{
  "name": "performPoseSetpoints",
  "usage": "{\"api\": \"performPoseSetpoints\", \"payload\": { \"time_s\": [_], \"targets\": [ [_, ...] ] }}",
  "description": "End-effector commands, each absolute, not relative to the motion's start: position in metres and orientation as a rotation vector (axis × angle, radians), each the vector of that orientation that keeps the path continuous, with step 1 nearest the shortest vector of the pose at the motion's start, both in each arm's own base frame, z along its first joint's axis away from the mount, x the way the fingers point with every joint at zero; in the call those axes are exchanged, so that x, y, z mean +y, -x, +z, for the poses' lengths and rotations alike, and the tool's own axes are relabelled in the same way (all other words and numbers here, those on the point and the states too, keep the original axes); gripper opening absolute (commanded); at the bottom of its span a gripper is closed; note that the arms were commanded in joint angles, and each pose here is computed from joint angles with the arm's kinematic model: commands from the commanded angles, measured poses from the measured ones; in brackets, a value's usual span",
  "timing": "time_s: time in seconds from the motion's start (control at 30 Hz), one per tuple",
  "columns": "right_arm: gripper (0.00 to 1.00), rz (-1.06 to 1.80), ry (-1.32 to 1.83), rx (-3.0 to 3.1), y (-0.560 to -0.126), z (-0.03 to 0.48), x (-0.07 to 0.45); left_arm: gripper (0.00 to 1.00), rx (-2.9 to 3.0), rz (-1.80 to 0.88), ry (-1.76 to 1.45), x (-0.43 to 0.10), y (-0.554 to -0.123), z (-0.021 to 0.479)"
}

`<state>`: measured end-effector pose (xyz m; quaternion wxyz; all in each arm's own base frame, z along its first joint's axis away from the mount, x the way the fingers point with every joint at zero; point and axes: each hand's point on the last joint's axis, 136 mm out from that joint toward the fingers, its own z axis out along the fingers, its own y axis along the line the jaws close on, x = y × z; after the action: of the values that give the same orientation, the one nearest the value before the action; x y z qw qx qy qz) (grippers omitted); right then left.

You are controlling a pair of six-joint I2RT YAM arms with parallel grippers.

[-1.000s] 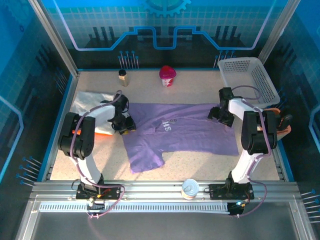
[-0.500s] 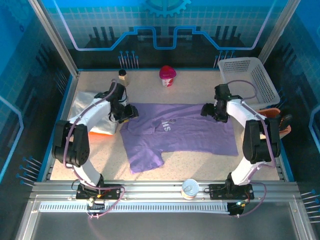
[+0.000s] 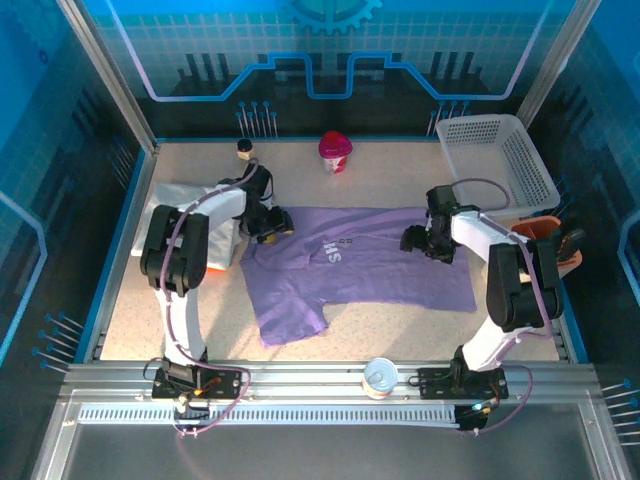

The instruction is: Fold and stack the t-shirts

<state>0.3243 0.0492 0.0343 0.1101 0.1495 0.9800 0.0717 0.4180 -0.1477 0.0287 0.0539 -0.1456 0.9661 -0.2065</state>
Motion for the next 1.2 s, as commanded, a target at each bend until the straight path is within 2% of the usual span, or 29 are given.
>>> {"api": "performPoseSetpoints", "payload": {
  "time_s": [0.0, 0.07, 0.23, 0.37, 0.57, 0.77, 0.93, 1.07, 1.17],
  "targets": [
    [0.92, 0.219, -0.417, 2.819, -0.319, 0.056, 0.053, 0.49, 2.943, -0.600, 0.391, -0.145, -0.417, 0.040],
    [1.00, 0.208, -0.405, 2.800, -0.313, 0.064, 0.052, 0.50, 2.903, -0.606, 0.383, -0.143, -0.411, 0.056],
    [1.00, 0.213, -0.480, 2.786, -0.294, 0.068, 0.046, 0.50, 2.859, -0.604, 0.348, -0.141, -0.375, 0.092],
    [1.00, 0.189, -0.514, 2.821, -0.277, 0.066, 0.042, 0.49, 2.859, -0.625, 0.368, -0.140, -0.322, 0.106],
    [0.87, 0.119, -0.669, 2.824, -0.242, 0.064, 0.028, 0.50, 2.892, -0.608, 0.501, -0.129, -0.227, 0.106],
    [0.85, 0.125, -0.856, 2.816, -0.206, 0.055, 0.020, 0.50, 2.974, -0.589, 0.646, -0.124, -0.145, 0.089],
    [0.86, 0.065, -0.959, 2.789, -0.184, 0.054, 0.006, 0.49, 2.977, -0.671, 0.800, -0.131, -0.112, 0.061],
    [0.87, 0.068, -1.087, 2.759, -0.169, 0.047, -0.004, 0.44, 2.956, -0.686, 0.854, -0.136, -0.108, 0.045],
    [0.87, 0.098, -1.152, 2.727, -0.164, 0.043, -0.010, 0.43, 2.954, -0.699, 0.867, -0.140, -0.110, 0.035]
  ]
}}
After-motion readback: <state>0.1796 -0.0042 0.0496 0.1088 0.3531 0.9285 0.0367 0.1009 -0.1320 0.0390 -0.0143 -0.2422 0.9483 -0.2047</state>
